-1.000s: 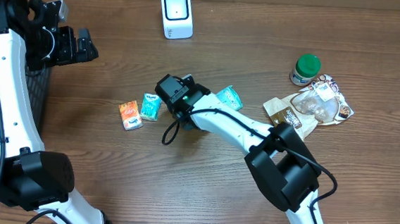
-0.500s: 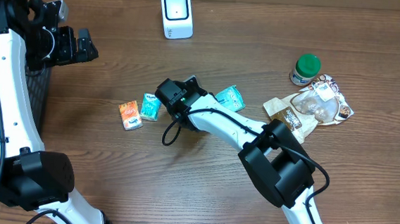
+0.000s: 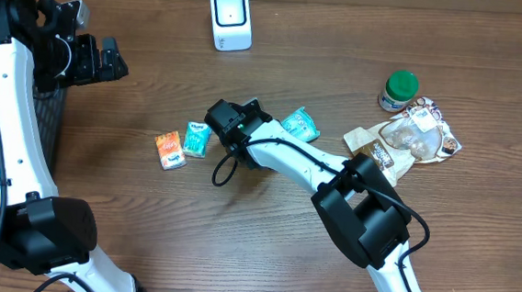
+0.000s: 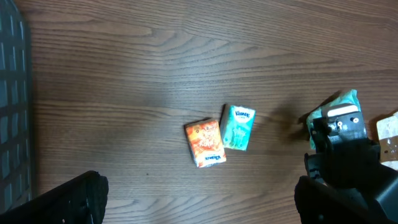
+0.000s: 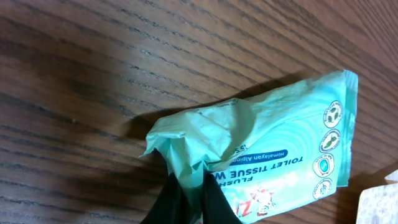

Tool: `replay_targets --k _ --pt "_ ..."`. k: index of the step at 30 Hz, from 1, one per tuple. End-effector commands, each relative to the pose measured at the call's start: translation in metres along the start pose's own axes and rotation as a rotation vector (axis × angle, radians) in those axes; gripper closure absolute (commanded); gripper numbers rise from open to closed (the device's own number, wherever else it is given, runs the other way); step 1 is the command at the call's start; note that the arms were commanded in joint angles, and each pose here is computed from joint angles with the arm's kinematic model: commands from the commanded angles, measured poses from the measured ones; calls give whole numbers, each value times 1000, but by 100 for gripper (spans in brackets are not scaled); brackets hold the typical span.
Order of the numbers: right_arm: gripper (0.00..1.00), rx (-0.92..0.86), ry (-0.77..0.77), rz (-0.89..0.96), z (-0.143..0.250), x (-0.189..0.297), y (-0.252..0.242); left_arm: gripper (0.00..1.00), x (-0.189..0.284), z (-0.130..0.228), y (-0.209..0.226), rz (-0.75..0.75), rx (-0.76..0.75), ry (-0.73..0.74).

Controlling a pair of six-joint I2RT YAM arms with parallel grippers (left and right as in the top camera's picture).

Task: Scan the item barcode

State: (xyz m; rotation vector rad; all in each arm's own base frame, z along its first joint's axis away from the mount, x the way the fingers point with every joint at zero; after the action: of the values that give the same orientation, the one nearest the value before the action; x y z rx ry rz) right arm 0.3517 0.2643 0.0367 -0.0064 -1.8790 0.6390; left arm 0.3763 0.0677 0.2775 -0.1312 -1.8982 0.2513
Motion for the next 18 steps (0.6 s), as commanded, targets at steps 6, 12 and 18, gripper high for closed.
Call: replay_targets --k 6,12,18 --pt "96 15 146 -134 16 -9 19 0 3 -2 1 -5 -17 -12" --pt "96 -47 86 -459 -25 86 19 0 3 -2 1 -5 -17 -12" --pt "96 -117 62 -945 -44 175 6 0 3 -2 1 -5 -17 -12"
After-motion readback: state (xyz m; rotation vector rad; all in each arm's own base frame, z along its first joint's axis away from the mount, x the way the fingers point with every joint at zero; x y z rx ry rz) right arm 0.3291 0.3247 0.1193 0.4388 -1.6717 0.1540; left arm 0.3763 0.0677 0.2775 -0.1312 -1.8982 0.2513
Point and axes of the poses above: each gripper's point midway between its finger pads, its own x axis back along the fingers, its own y axis along the line the jaws close on, z = x × y, the point moved 3 cm from there along x, back along the fingers, and after that the axes turned 5 degrees about -x, right-handed, at the moved point
